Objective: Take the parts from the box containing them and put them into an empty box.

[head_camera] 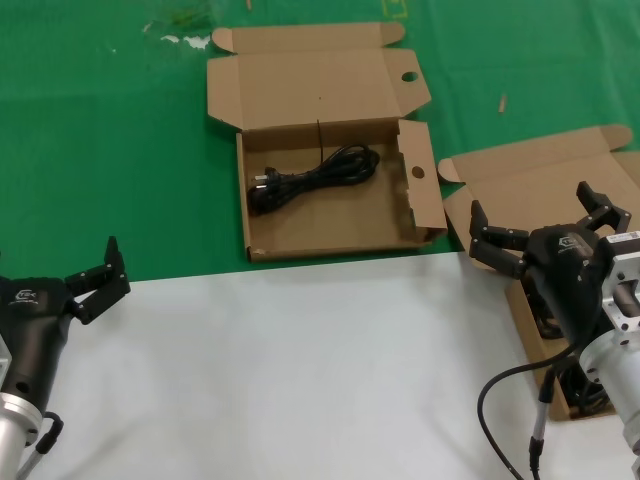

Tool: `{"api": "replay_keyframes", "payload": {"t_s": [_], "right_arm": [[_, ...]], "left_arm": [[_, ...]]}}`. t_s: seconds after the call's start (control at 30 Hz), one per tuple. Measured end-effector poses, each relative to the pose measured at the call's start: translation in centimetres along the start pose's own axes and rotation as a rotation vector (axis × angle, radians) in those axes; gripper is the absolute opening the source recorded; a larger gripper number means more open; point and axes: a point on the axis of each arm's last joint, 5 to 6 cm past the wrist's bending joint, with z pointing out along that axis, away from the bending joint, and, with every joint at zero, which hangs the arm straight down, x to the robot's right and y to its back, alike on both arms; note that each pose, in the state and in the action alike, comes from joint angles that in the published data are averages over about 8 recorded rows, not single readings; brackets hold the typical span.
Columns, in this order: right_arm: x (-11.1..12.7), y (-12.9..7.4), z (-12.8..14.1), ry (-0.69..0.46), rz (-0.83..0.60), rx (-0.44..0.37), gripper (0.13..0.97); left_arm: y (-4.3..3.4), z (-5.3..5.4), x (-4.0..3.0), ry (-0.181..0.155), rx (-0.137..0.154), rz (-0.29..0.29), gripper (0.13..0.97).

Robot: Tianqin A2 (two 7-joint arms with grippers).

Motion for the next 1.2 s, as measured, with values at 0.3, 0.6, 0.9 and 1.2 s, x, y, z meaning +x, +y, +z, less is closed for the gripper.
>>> {"api": "replay_keyframes", "payload": {"t_s": [0.3,0.6,0.9,1.2], "right_arm": [[0.0,0.0,0.0,0.0,0.0,0.0,0.966],[0.0,0.0,0.0,0.0,0.0,0.0,0.966],[0.0,0.0,0.0,0.0,0.0,0.0,0.966],[0.0,0.0,0.0,0.0,0.0,0.0,0.966]], "left_arm": [[0.0,0.0,0.0,0.0,0.0,0.0,0.966],[0.0,0.0,0.0,0.0,0.0,0.0,0.966],[0.0,0.0,0.0,0.0,0.0,0.0,0.966],[0.0,0.0,0.0,0.0,0.0,0.0,0.966]]}}
